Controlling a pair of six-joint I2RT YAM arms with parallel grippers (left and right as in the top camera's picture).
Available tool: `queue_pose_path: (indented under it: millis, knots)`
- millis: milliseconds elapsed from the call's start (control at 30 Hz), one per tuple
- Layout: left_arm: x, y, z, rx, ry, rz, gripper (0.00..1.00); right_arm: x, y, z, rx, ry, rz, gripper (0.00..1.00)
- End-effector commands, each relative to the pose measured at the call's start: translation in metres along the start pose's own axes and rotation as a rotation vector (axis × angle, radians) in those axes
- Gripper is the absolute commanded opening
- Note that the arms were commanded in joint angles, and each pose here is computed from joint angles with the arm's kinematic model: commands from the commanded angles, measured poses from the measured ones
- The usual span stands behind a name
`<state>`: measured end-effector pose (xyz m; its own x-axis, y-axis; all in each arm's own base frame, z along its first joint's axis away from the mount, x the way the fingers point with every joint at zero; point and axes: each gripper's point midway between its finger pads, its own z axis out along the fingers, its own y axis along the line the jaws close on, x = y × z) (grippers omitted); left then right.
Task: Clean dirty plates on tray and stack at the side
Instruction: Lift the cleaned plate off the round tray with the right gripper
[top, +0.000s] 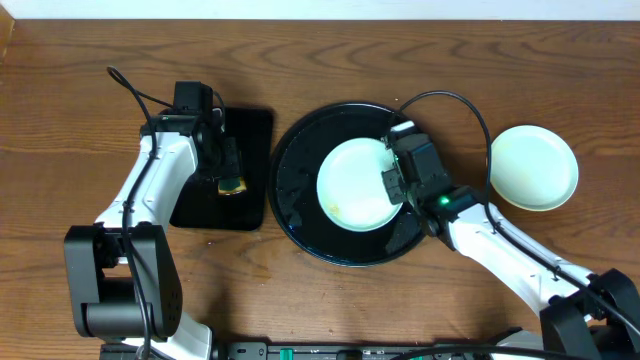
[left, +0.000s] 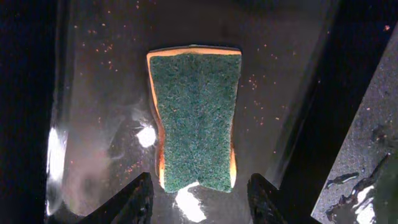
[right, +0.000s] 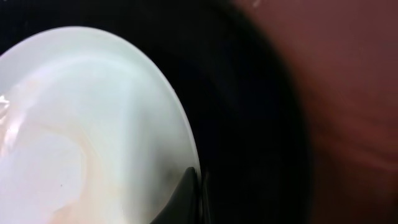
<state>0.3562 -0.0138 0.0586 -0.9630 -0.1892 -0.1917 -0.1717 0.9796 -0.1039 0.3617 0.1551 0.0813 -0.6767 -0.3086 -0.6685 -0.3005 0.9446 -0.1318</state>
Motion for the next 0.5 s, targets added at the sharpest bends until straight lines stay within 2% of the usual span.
queue_pose_path:
  millis: [0, 233, 467]
  knots:
    - [0.004, 0.001, 0.000, -0.003, 0.006, -0.002, 0.50, -0.034, -0.019, -0.015, 0.088, -0.111, -0.098, 0.01]
    - [0.003, 0.001, 0.000, -0.003, 0.005, -0.003, 0.50, -0.063, -0.019, -0.026, 0.127, -0.217, -0.266, 0.01]
    - [0.003, 0.001, 0.000, -0.003, 0.005, -0.003, 0.50, -0.090, -0.019, -0.043, 0.299, -0.298, -0.457, 0.01]
